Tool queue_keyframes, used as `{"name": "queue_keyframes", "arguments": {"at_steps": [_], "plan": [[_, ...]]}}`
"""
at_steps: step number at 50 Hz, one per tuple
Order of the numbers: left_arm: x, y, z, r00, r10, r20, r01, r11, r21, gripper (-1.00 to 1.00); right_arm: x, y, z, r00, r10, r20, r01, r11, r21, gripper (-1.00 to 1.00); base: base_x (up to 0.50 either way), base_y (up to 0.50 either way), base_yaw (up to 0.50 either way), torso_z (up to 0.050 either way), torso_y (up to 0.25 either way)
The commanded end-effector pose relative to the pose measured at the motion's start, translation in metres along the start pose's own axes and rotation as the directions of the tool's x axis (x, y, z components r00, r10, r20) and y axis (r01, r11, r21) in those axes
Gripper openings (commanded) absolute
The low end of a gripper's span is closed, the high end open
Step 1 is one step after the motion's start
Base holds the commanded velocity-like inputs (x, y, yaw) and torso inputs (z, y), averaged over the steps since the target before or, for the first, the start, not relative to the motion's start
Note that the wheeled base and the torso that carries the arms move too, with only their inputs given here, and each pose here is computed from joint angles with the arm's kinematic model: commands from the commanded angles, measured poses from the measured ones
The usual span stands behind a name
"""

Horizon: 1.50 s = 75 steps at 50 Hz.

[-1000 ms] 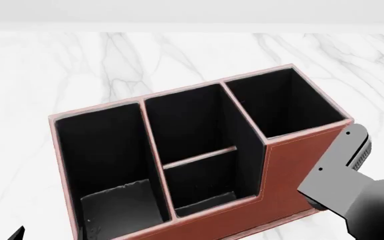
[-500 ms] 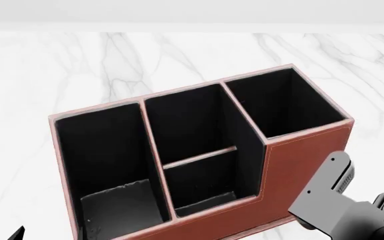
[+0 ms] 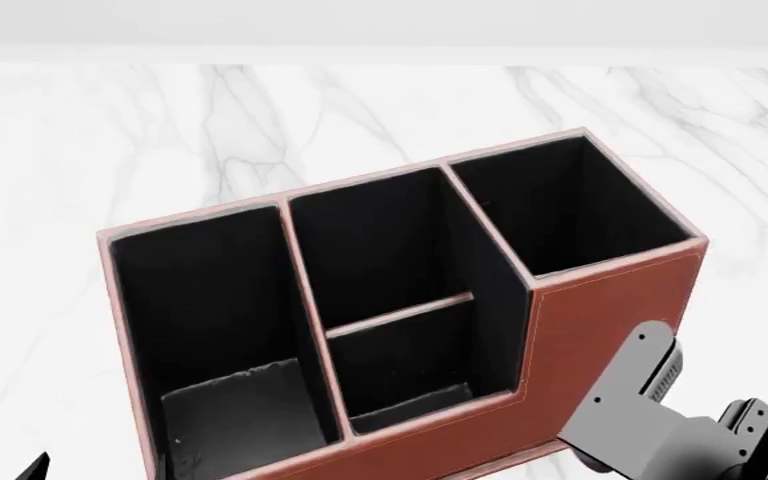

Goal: Pick up the book and place it in the left compartment of the caddy.

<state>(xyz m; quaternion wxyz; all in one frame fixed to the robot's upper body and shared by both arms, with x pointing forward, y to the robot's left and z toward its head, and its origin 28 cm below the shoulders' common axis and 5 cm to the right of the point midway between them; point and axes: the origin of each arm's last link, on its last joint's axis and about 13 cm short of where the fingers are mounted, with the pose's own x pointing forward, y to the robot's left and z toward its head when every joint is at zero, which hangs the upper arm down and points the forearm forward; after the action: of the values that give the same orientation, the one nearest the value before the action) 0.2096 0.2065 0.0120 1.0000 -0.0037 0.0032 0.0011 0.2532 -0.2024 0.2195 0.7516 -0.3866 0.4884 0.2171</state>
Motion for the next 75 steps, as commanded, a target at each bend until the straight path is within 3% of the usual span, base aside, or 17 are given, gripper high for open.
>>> {"name": "queue_keyframes", "arguments": {"at_steps": [1,12,20,21,41,47,48,50,51,53,57,62,68,75], "plan": [[0.001,-0.001,0.001,1.0,-0.005,0.009,0.005,1.0,-0.004,1.0,0.012,0.003,0.008,0.998,0.046,0.031,-0.045,0.999,-0.023,1.0,0.0,0.0,0.0,0.0,0.0],[0.0,-0.001,0.001,1.0,-0.006,0.011,0.006,1.0,-0.004,1.0,0.032,0.009,0.005,0.993,0.107,0.05,-0.108,0.994,0.012,1.0,0.0,0.0,0.0,0.0,0.0],[0.0,-0.001,0.001,1.0,-0.006,0.012,0.006,1.0,-0.005,1.0,0.04,0.013,0.003,0.993,0.109,0.054,-0.109,0.994,-0.012,1.0,0.0,0.0,0.0,0.0,0.0],[0.0,-0.001,0.001,1.0,-0.007,0.013,0.007,1.0,-0.004,1.0,0.041,0.013,0.002,0.993,0.105,0.048,-0.105,0.995,-0.003,-1.0,0.0,0.0,0.0,0.0,0.0],[0.0,-0.001,0.001,1.0,-0.007,0.014,0.007,1.0,-0.002,1.0,0.049,0.018,-0.001,0.99,0.123,0.065,-0.123,0.992,-0.003,-1.0,0.0,0.0,0.0,-0.001,0.0],[0.0,-0.001,0.001,1.0,-0.007,0.013,0.007,1.0,-0.003,1.0,0.051,0.014,0.005,0.987,0.083,0.139,-0.099,0.989,0.108,-1.0,0.0,0.0,0.0,0.0,0.0],[0.0,-0.001,0.002,1.0,-0.007,0.013,0.007,1.0,-0.003,1.0,0.049,0.012,0.008,0.983,0.069,0.17,-0.099,0.979,0.178,-1.0,0.0,0.0,0.0,0.0,0.0],[0.0,-0.001,0.002,1.0,-0.007,0.013,0.007,1.0,-0.003,1.0,0.047,0.009,0.011,0.979,0.044,0.199,-0.091,0.968,0.236,-1.0,0.0,0.0,0.0,-0.005,0.0],[0.0,-0.001,0.001,1.0,-0.007,0.013,0.007,1.0,-0.003,1.0,0.045,0.007,0.014,0.973,0.043,0.225,-0.114,0.943,0.313,-1.0,0.0,0.0,0.0,0.0,0.0],[0.0,-0.001,0.002,1.0,-0.007,0.013,0.007,1.0,-0.002,1.0,0.042,0.006,0.017,0.97,0.063,0.237,-0.153,0.91,0.386,-1.0,0.0,0.0,0.0,0.0,0.0],[0.0,-0.001,0.001,1.0,-0.007,0.013,0.007,1.0,-0.002,1.0,0.036,0.003,0.023,0.948,0.075,0.31,-0.218,0.862,0.458,-1.0,0.0,0.0,0.0,0.0,0.0],[0.0,-0.001,0.001,1.0,-0.006,0.013,0.006,1.0,-0.003,1.0,0.034,-0.003,0.029,0.939,0.076,0.336,-0.268,0.773,0.575,-1.0,0.0,0.0,0.0,0.0,0.0],[0.001,-0.001,0.001,1.0,-0.007,0.013,0.007,1.0,-0.004,1.0,0.033,-0.008,0.032,0.935,0.036,0.353,-0.271,0.713,0.646,-1.0,0.0,0.0,0.0,0.0,0.0],[0.0,-0.001,0.001,1.0,-0.006,0.013,0.006,1.0,-0.004,1.0,0.035,-0.01,0.033,0.937,0.025,0.348,-0.265,0.7,0.663,-1.0,0.0,0.0,0.0,0.0,0.0]]}}
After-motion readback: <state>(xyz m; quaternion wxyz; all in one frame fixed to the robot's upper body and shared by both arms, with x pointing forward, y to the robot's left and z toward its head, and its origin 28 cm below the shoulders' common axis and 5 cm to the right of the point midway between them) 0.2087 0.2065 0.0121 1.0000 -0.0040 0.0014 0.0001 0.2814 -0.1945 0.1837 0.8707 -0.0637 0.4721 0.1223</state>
